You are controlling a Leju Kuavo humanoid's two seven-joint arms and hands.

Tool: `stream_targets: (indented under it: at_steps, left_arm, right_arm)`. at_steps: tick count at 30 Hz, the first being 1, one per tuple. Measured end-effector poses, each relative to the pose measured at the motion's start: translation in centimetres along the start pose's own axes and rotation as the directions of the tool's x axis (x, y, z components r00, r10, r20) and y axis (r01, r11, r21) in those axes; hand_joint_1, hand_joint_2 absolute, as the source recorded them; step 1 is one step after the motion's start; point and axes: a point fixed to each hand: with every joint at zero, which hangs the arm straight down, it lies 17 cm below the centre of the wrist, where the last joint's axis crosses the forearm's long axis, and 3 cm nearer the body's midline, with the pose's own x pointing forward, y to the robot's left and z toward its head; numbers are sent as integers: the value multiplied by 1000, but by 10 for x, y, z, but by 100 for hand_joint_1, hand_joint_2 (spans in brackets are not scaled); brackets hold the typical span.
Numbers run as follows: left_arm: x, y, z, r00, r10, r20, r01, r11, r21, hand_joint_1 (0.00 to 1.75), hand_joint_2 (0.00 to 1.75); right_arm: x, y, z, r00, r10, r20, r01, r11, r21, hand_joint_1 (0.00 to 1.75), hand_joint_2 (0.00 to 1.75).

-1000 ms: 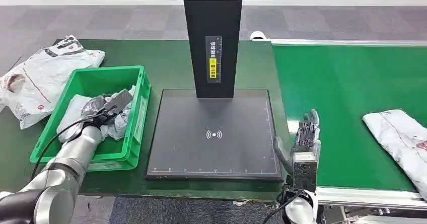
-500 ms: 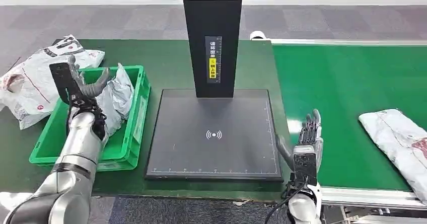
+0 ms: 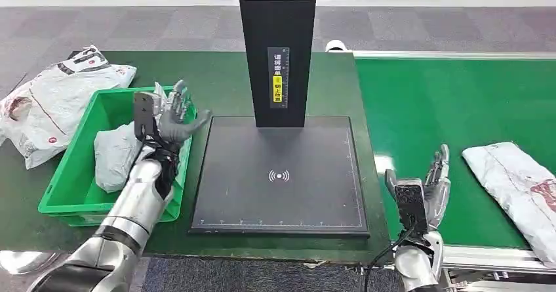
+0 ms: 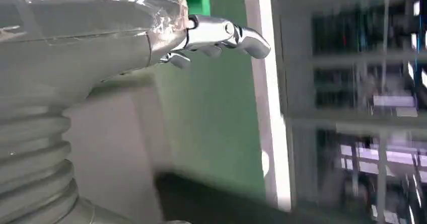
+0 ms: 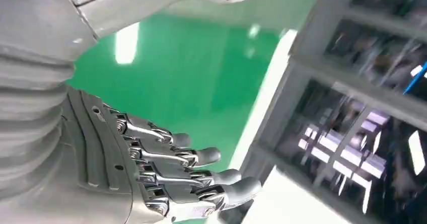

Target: Moved the parcel from conveyor to table for the left to box.

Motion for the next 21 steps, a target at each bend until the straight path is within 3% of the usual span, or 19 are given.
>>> stream_targets:
  at_steps: [5,7,10,14,21]
  left_arm:
    - [-18,-101,39,990,138,-13,-139,974,-178,0,175]
    - [-23,-134,52,986,165,-27,-167,960,-224,0,175]
    - [-30,-168,66,983,172,-64,-183,948,-260,0,175]
    - [-44,-186,75,985,137,-102,-160,952,-262,0,175]
    - [-60,-187,79,983,110,-146,-143,961,-238,0,175]
  right_arm:
    - [-41,-24,-10,941,337,-34,-338,941,-11,0,175]
    - [-67,-40,-14,861,502,-82,-503,864,8,0,175]
    - [-110,-72,-11,744,640,-193,-646,763,39,0,175]
    - [-163,-110,3,603,729,-325,-742,662,108,0,175]
    - [-234,-150,33,460,744,-485,-750,618,236,0,175]
